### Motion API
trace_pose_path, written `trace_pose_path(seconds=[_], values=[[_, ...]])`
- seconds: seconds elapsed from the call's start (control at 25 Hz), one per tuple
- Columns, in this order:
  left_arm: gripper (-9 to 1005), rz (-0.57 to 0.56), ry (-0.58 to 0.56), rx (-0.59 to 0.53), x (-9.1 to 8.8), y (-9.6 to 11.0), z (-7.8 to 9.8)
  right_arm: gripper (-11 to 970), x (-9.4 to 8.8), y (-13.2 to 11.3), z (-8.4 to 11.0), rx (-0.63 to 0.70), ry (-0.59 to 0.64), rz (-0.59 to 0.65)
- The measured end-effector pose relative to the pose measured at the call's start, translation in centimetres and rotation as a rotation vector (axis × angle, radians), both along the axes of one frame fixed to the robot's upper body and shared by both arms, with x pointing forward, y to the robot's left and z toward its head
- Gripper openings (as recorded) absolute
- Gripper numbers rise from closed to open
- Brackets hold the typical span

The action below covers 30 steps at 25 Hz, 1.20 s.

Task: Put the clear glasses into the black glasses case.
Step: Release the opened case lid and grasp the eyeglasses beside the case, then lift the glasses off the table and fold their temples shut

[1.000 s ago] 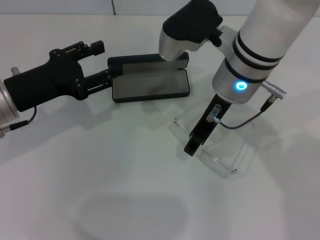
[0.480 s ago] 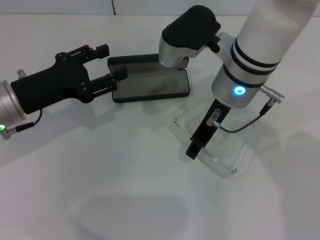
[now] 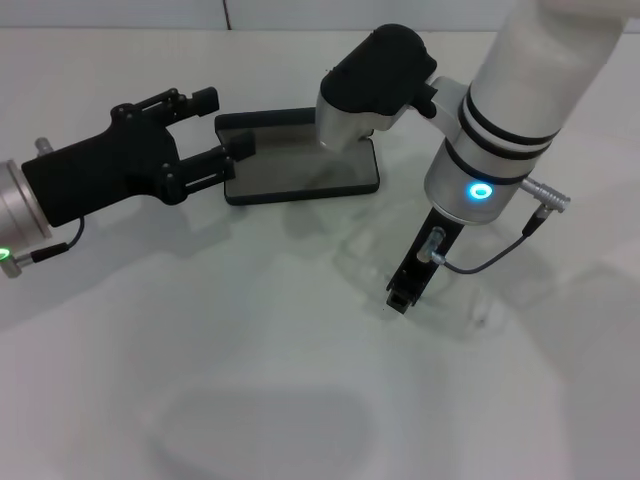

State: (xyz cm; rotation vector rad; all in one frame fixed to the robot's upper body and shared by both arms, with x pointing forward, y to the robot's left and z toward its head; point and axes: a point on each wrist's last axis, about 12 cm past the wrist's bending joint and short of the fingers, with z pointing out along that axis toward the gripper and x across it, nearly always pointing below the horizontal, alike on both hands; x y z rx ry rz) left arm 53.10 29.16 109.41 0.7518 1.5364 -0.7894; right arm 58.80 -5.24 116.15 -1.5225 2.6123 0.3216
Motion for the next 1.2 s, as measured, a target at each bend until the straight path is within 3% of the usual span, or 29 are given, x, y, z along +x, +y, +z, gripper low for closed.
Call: trace_pose_path(seconds=[0.16,0.44,0.76,0.96,1.2], values=[[713,0.001,-0.002,0.002,0.0,0.1,0.0,150,-0.2,0.0,0.1,-0.012,0.001,0.013],[712,0.005,-0.006,-0.002,-0.1,0.2,0.1,130,-0.5,0.0,0.5,-0.012,-0.004,0.056],[705,0.009,-0.020,-0.038,-0.1,0.6,1.3,106,-1.9,-1.5,4.2,0.092,-0.104,0.084],[697,-0.060,-0.103,-0.120,-0.4,1.0,3.7,82,-2.9,-3.0,6.5,0.200,-0.180,0.084],[613,-0.126,-0.199,-0.186,-0.6,0.4,6.8,72,-4.1,-5.0,6.9,0.303,-0.261,0.103]])
